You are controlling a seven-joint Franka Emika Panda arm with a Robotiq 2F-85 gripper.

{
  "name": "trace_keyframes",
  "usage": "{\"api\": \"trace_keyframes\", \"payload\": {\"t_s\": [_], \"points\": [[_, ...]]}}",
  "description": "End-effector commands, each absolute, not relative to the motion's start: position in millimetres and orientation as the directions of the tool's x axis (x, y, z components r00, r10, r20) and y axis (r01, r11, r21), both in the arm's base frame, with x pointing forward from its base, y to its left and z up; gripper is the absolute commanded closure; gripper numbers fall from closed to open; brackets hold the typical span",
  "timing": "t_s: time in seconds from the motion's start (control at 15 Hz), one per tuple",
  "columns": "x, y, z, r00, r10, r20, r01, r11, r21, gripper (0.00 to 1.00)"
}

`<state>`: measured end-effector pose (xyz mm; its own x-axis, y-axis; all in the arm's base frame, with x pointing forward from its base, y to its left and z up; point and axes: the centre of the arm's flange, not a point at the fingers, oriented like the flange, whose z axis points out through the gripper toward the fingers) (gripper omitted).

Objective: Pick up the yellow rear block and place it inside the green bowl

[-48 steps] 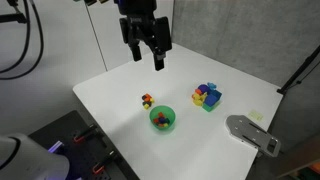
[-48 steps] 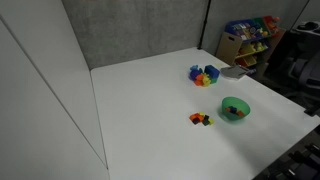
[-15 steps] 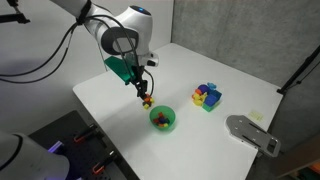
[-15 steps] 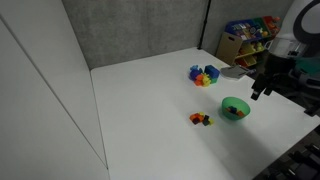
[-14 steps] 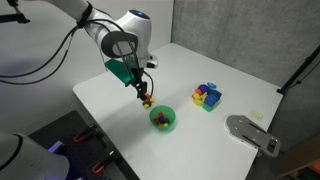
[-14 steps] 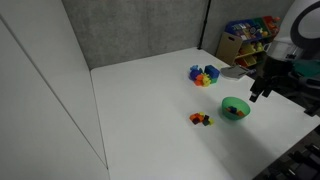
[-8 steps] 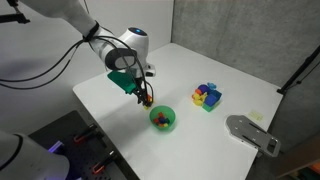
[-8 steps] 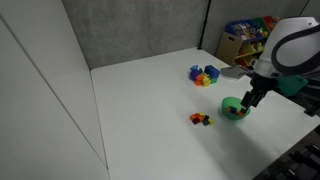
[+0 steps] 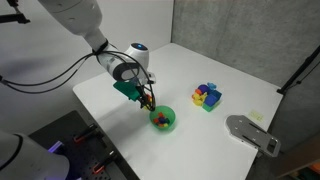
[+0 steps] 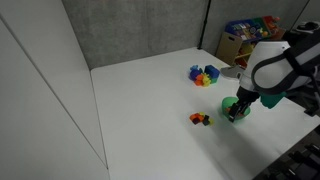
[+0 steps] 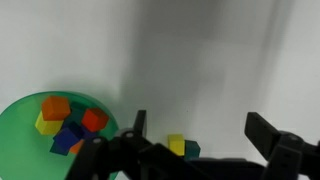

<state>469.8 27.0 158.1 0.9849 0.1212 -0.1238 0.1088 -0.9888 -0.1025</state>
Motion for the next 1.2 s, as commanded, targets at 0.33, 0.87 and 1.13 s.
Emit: {"api": "trace_keyframes", "payload": {"t_s": [0.33, 0.87, 1.13], "points": [[485.4, 31.7, 126.6, 0.979, 0.161, -0.124, 0.151, -0.985, -0.089, 0.00], [489.6, 35.4, 106.2, 0.977, 0.195, -0.088, 0.189, -0.979, -0.075, 0.00], [491.7, 47.4, 88.5, 0.971, 0.234, -0.050, 0.231, -0.971, -0.064, 0.00]]}}
